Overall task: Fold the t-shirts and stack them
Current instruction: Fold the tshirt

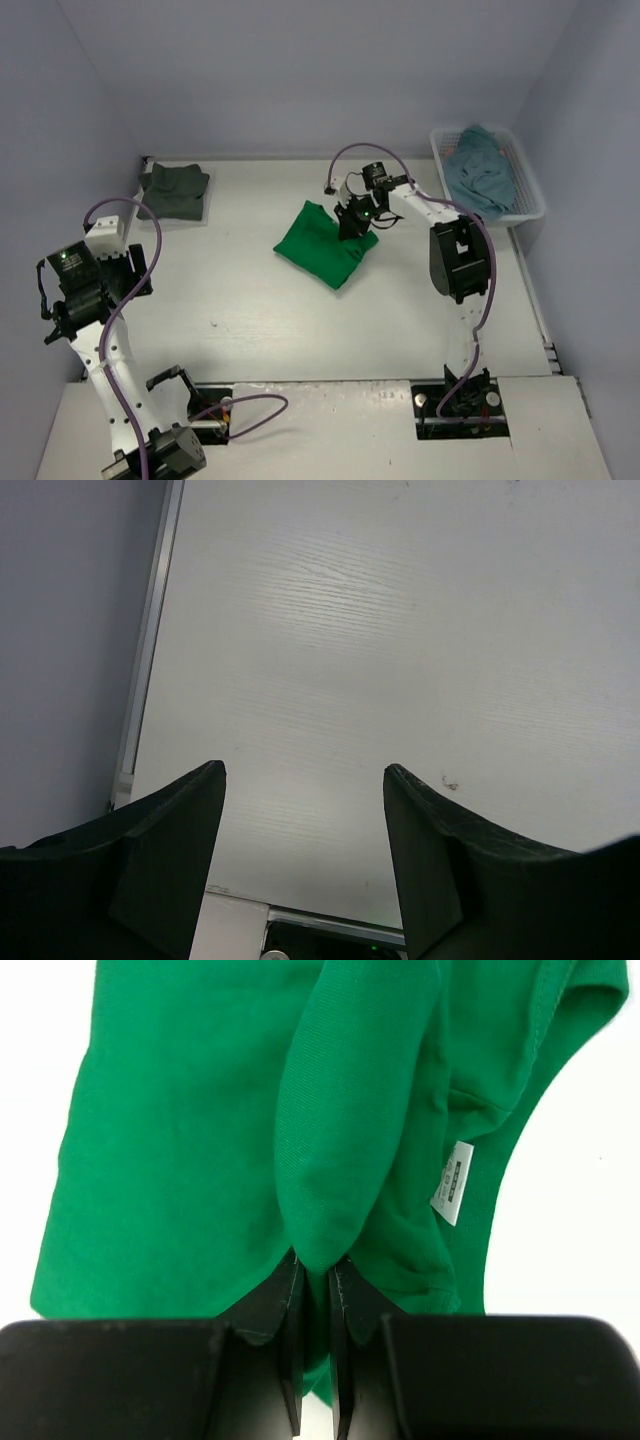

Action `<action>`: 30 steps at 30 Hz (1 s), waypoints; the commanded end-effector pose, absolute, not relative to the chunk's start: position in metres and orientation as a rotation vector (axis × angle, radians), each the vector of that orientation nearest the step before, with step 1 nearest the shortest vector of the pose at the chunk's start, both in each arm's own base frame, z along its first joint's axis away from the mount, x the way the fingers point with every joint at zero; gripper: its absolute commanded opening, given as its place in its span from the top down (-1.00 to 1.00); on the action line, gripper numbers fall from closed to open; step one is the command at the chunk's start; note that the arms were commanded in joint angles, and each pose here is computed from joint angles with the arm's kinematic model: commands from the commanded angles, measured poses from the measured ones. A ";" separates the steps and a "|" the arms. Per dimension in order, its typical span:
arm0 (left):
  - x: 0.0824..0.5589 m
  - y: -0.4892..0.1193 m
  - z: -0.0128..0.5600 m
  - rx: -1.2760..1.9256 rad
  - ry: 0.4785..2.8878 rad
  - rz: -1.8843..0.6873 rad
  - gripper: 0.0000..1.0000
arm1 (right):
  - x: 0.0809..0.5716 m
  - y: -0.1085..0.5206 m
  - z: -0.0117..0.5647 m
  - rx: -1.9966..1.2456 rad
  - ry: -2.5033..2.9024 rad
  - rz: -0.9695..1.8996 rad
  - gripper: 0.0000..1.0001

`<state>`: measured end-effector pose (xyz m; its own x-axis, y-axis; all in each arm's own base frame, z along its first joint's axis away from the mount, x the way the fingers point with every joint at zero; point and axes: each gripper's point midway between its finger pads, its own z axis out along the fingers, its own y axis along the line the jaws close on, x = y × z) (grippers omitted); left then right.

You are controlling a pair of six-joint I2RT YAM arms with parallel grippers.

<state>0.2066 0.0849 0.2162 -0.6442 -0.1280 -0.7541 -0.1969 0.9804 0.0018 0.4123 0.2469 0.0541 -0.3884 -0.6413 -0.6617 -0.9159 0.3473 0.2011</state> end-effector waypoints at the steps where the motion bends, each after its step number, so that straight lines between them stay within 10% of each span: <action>1: 0.214 0.087 0.231 -0.221 2.222 0.110 -0.18 | 0.430 0.259 0.076 -1.364 2.018 0.817 1.00; 25: 0.212 0.087 0.228 -0.227 2.216 0.103 -0.18 | 0.455 0.278 0.116 -1.315 1.930 0.845 1.00; 30: 0.213 0.087 0.228 -0.226 2.218 0.103 -0.18 | 0.456 0.276 0.099 -1.318 1.967 0.835 0.64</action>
